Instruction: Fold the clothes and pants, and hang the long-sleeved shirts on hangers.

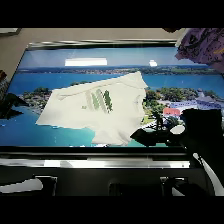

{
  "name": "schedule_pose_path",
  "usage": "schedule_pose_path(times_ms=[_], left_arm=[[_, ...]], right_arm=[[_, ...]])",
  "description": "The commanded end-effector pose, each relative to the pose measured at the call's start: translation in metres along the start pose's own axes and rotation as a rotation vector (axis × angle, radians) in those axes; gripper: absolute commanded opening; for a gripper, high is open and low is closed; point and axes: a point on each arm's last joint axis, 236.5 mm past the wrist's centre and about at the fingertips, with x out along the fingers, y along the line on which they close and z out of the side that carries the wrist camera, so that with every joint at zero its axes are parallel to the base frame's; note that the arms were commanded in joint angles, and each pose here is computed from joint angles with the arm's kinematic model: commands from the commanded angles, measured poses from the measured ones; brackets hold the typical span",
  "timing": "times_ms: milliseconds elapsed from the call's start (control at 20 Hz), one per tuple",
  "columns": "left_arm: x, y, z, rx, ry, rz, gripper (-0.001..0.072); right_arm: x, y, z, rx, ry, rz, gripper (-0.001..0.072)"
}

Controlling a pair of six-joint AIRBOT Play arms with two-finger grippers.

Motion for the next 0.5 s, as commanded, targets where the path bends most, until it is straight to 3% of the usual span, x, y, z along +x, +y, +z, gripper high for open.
schedule_pose_path(times_ms=[0, 350, 450], left_arm=[[0.001, -0.001, 0.000, 0.004, -0.001, 0.001, 0.0602], [0.001, -0.001, 0.000, 0.004, -0.001, 0.001, 0.0602], [0.001, 0.000, 0.000, 0.004, -0.001, 0.004, 0.0602]], right_arm=[[0.010, 0.001, 0.012, -0.022, -0.085, -0.024, 0.0491], [0.033, -0.001, 0.015, 0.043, -0.063, 0.032, 0.0465], [0.038, -0.002, 0.016, 0.047, -0.057, 0.043, 0.0334]])
